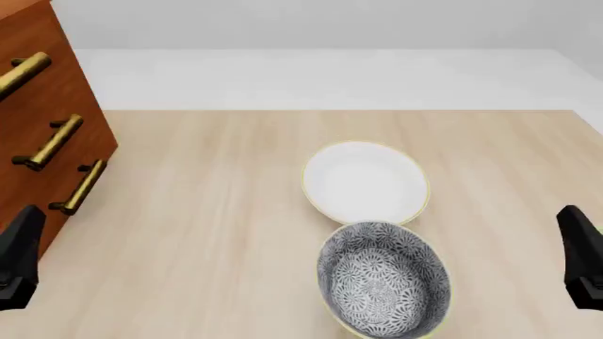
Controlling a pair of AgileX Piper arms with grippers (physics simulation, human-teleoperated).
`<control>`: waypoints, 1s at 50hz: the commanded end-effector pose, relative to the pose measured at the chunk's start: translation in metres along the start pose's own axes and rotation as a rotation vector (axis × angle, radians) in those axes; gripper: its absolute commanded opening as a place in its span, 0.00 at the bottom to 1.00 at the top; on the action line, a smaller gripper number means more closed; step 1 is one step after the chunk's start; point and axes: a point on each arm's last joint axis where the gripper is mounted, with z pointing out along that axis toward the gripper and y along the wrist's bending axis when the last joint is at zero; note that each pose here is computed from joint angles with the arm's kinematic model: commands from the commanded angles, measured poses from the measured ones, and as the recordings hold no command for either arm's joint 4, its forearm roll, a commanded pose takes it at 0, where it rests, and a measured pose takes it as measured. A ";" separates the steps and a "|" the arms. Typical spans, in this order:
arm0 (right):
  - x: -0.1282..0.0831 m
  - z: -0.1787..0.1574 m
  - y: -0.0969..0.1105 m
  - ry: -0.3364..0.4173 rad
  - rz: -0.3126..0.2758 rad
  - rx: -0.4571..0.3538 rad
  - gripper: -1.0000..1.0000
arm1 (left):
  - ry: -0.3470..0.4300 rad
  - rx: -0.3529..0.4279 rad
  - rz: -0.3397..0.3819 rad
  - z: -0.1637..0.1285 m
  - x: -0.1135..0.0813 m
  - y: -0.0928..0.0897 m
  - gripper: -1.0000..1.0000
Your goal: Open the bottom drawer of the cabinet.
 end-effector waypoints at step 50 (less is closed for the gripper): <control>0.004 0.000 0.001 0.040 0.026 -0.019 1.00 | 0.177 0.048 0.469 0.029 0.013 0.000 1.00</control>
